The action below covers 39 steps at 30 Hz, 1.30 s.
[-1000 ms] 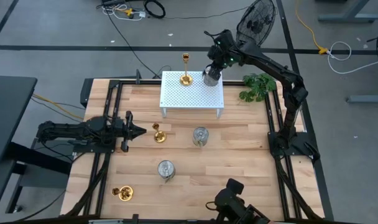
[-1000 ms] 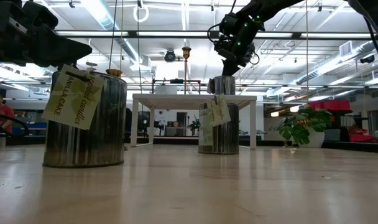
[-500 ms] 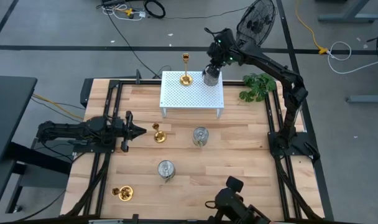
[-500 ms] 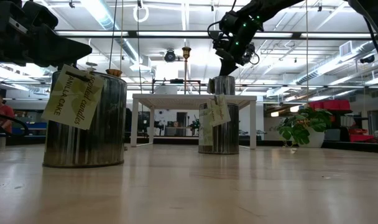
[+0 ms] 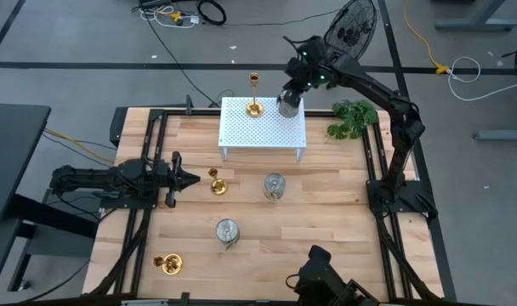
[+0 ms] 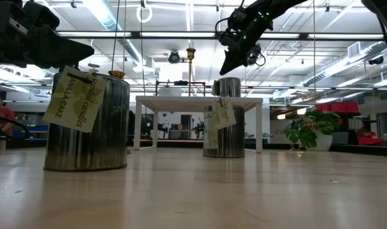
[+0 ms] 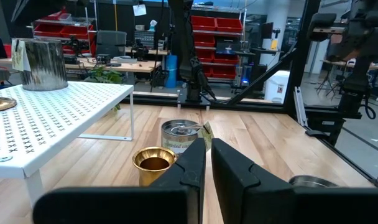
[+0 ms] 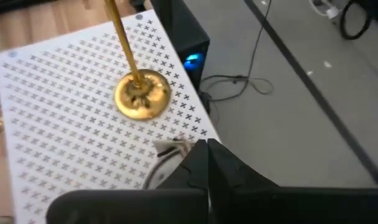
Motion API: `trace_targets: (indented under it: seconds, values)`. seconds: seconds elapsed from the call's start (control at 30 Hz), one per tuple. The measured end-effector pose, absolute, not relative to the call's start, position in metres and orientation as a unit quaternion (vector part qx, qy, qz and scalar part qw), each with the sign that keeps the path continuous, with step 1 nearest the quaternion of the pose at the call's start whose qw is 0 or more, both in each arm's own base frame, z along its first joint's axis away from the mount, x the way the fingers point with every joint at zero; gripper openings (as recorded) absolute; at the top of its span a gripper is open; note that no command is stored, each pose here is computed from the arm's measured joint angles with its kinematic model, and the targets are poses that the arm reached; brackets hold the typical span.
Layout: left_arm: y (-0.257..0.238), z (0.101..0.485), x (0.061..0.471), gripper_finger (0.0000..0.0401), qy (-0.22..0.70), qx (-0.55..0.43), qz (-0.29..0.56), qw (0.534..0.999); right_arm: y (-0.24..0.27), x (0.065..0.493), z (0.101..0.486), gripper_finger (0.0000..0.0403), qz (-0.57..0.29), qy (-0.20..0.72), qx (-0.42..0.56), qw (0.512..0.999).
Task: Pick & Place candle stick holders
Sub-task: Adjust the scented candle can on the shelf
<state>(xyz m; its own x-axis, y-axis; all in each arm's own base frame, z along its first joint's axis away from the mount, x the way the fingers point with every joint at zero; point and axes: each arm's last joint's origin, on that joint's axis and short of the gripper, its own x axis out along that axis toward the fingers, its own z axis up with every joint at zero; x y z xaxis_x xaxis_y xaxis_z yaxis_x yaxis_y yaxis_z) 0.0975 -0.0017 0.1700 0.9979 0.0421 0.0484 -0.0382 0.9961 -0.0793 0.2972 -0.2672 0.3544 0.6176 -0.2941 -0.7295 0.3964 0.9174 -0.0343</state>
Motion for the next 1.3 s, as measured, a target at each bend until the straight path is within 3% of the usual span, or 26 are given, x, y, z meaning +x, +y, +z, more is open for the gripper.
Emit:
trace_targets:
  seconds: [0.27, 0.57, 0.77, 1.3]
  values:
    - [-0.002, 0.170, 0.097, 0.0032, -0.025, -0.039, 0.020, 0.999, -0.268, 0.287, 0.349, 0.0000, -0.203, 0.422, 0.108, 0.877]
    - [-0.002, 0.170, 0.097, 0.0032, -0.025, -0.039, 0.020, 0.999, -0.266, 0.288, 0.350, 0.0000, -0.147, 0.403, 0.126, 0.894]
    - [-0.002, 0.170, 0.097, 0.0032, -0.025, -0.039, 0.020, 0.999, -0.262, 0.283, 0.345, 0.0000, -0.133, 0.436, 0.131, 0.881]
    - [-0.002, 0.170, 0.097, 0.0032, -0.025, -0.039, 0.020, 0.999, -0.265, 0.281, 0.342, 0.0000, -0.169, 0.467, 0.105, 0.862]
